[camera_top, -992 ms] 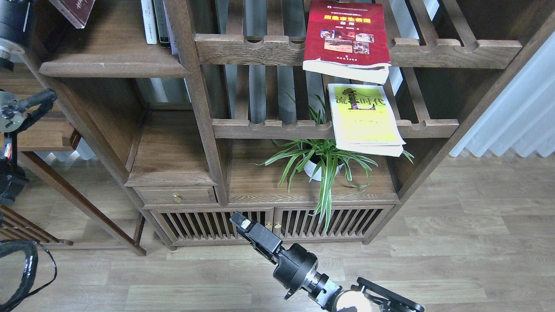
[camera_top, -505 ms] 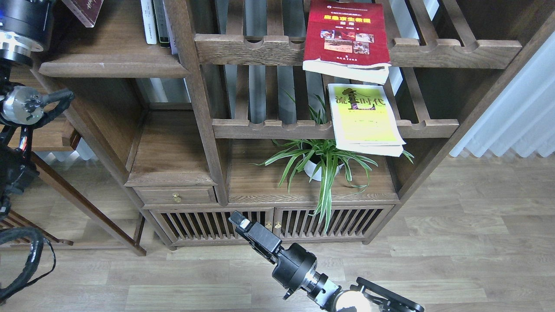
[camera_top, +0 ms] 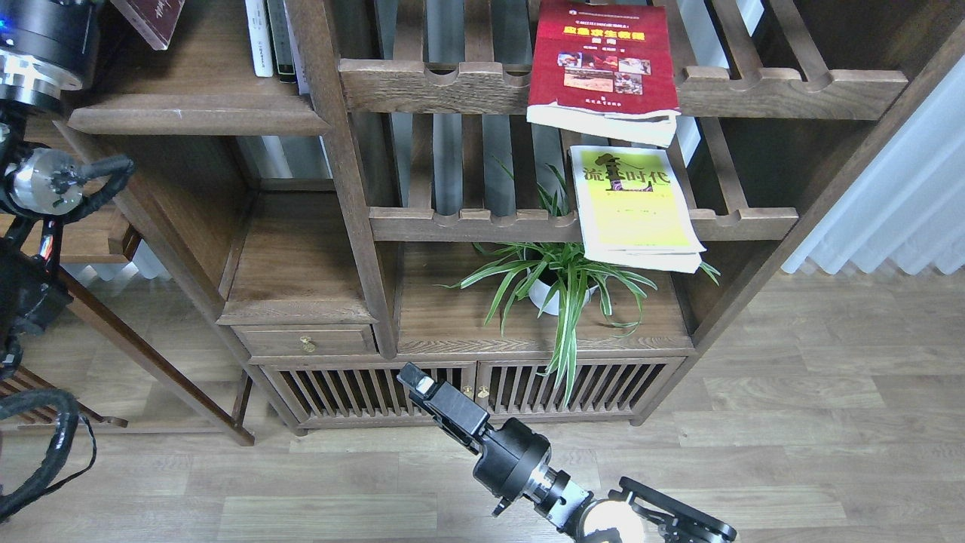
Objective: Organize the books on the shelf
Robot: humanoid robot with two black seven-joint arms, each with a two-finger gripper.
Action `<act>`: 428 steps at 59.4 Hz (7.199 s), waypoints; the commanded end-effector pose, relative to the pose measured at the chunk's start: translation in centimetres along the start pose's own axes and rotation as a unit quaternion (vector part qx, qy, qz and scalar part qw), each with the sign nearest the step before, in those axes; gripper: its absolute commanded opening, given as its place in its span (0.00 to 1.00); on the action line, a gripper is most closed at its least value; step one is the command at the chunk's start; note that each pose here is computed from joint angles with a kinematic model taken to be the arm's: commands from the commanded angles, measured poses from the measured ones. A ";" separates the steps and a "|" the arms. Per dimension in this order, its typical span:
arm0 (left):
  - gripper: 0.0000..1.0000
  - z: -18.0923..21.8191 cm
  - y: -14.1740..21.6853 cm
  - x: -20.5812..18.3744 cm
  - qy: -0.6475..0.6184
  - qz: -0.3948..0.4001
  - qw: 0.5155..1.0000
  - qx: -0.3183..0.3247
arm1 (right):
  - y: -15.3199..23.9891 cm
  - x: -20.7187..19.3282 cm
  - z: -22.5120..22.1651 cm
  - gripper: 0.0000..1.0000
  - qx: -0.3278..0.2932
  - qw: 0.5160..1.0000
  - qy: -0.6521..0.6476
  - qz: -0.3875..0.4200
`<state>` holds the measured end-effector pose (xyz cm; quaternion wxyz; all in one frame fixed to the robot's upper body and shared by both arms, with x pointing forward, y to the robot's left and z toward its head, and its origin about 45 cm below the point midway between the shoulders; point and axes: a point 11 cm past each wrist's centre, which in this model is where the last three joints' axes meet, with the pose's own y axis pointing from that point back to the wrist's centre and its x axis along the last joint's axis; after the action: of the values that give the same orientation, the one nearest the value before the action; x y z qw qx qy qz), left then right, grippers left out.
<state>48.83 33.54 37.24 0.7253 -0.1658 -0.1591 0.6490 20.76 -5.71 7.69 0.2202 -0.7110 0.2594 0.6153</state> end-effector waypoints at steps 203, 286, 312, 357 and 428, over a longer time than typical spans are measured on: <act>0.41 9.3 -8.0 -8.1 0.036 -0.026 0.996 -0.075 | 0.5 0.8 -0.6 0.98 0.017 1.000 -0.002 0.014; 0.78 13.4 -0.6 -10.9 0.282 -0.044 0.939 -0.191 | -0.6 -1.5 -7.4 0.98 0.111 0.993 0.014 -0.023; 0.87 10.9 1.8 -12.6 0.425 -0.136 0.876 -0.182 | -0.2 -1.4 -11.3 0.98 0.167 0.986 0.019 -0.019; 0.87 -1.2 12.2 -21.6 0.545 -0.204 0.813 0.022 | 4.0 1.8 -18.2 0.98 0.290 0.956 0.018 0.035; 0.88 -6.6 17.2 -23.7 0.540 -0.236 0.785 0.192 | 6.4 4.2 -22.5 0.98 0.376 0.919 -0.040 0.111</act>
<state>34.26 11.27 23.90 0.8431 -0.3067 0.3462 0.2743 33.43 -25.32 6.30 0.4066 -0.5157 0.5433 0.5229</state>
